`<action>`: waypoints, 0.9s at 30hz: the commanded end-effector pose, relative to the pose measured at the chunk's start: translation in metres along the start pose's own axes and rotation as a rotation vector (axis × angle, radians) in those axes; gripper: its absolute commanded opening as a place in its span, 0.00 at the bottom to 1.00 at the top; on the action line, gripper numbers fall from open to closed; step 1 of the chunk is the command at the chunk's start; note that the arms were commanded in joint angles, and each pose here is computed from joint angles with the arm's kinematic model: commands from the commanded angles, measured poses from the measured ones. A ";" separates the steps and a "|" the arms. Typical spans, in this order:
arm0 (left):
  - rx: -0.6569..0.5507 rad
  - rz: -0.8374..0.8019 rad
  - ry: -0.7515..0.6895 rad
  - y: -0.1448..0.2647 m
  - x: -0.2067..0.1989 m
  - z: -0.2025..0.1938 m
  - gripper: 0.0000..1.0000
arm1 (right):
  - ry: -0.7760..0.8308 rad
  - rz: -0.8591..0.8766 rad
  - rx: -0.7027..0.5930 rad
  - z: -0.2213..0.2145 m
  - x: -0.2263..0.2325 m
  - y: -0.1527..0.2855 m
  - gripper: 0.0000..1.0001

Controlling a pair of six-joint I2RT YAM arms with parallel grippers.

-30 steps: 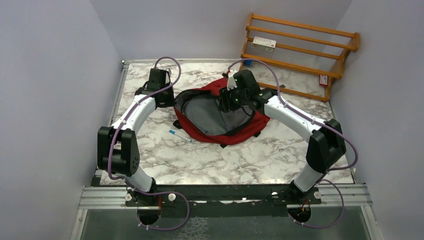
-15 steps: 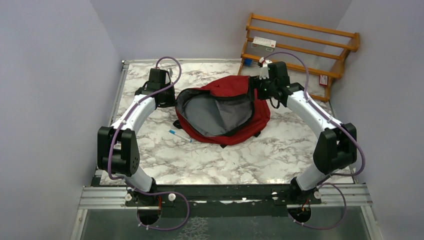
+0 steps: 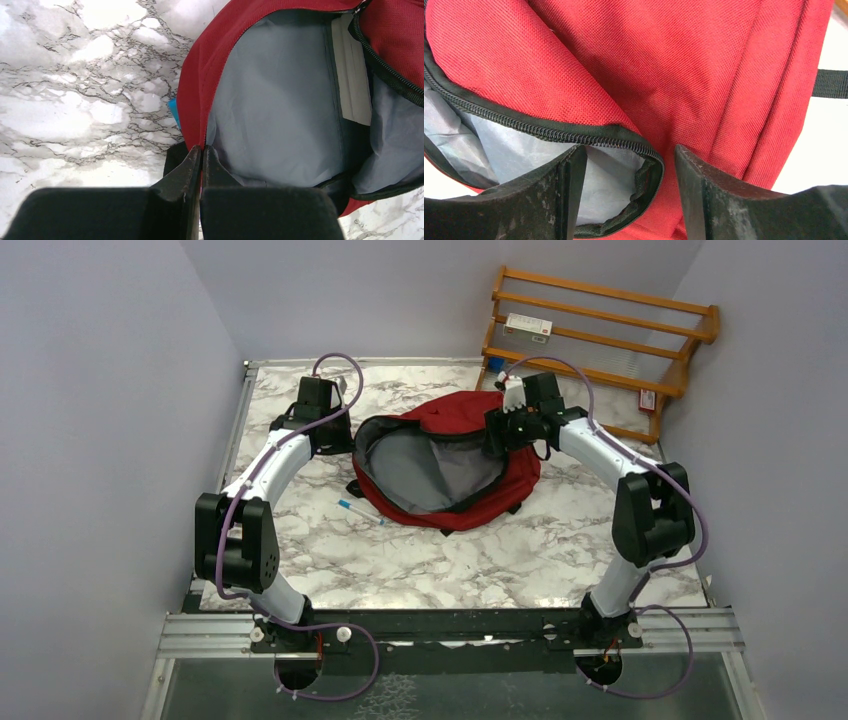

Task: Pack the student bag
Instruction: Zip the student bag at the center of the board.

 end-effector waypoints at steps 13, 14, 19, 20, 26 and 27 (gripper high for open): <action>-0.069 -0.043 -0.002 0.016 -0.007 0.011 0.00 | 0.031 0.139 -0.031 0.009 0.022 0.015 0.21; -0.071 -0.046 -0.003 0.017 -0.007 0.012 0.00 | 0.029 0.155 -0.034 0.011 0.026 0.018 0.15; -0.081 -0.056 -0.004 0.020 -0.009 0.014 0.00 | 0.007 0.294 -0.021 0.016 0.049 0.033 0.02; -0.081 -0.057 -0.004 0.020 -0.010 0.014 0.00 | -0.001 0.326 -0.014 0.016 0.054 0.036 0.01; -0.075 -0.062 -0.004 0.019 -0.010 0.013 0.00 | -0.104 0.516 0.113 0.011 0.088 0.047 0.02; -0.074 -0.064 -0.004 0.019 -0.010 0.014 0.00 | -0.107 0.525 0.133 0.010 0.094 0.046 0.03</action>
Point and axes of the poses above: each gripper's point midway between its finger pads, its own y axis back along the fingers, its own x axis along the line the jaws close on, z = x × y, the point moved 5 cm from there along y, back along the fingers, and after that the axes turned 11 degrees about -y, right-handed, at the moved point
